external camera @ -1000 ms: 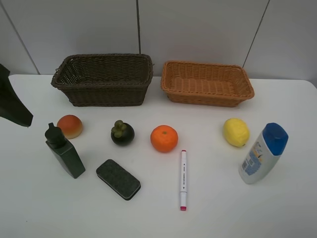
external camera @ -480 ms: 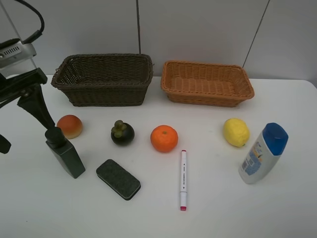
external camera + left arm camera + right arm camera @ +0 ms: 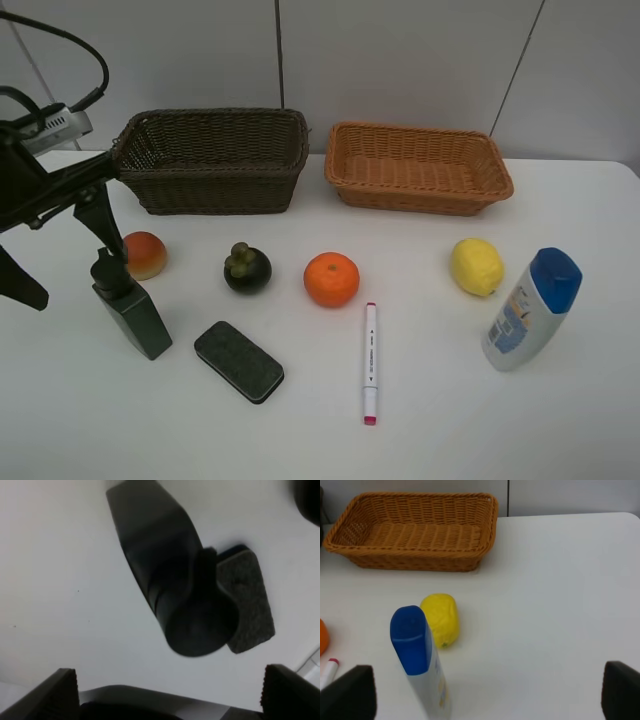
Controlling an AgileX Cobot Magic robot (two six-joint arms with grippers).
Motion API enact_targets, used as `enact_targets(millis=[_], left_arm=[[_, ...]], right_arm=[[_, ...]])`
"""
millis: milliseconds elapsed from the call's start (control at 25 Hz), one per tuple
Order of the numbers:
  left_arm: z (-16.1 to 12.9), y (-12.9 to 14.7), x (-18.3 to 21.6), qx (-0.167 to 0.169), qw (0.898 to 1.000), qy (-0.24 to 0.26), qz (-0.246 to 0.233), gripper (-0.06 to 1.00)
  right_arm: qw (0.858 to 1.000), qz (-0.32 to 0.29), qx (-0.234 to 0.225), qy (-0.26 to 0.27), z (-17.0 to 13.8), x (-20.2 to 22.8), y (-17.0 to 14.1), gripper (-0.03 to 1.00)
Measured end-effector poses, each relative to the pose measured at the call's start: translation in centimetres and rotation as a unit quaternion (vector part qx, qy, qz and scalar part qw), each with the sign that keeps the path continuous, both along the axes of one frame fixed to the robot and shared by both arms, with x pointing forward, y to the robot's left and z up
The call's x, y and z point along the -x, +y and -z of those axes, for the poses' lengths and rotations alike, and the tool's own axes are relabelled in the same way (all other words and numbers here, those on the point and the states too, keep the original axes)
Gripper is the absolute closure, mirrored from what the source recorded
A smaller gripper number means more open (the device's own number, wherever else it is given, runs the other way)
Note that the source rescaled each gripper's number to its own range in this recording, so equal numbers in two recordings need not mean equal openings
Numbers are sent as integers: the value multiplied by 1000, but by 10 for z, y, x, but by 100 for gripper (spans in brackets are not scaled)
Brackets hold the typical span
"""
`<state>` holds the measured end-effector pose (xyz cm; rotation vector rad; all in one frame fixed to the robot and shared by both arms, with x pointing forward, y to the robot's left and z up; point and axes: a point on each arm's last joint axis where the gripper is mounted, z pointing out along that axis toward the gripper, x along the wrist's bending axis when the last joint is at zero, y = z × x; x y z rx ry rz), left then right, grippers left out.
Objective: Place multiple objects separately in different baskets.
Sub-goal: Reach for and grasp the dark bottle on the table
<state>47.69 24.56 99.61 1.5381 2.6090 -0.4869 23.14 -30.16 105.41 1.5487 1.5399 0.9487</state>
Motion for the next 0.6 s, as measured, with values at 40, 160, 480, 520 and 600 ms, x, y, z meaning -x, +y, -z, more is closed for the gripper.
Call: enact_targets(millis=[40,160,480,520,600], left_arm=[[2,0,-2,-1,1000,-2,-2,13],[5,0,-5,-2,1000,-8,-6,13],[10,-1,-12,-2,1000,-21,-16,13],[14,-3,-13,-3,1000,-15,-13,13],[23,-9,-15,-7,1000,-5,-4,13]], right_arm=[[1000,0,0,0,0,0,0,-3],[1000,0,0,0,0,0,0,-3],[1000,0,0,0,0,0,0,-3],[1000,0,0,0,0,0,0,-3],[1000,0,0,0,0,0,0,-3]])
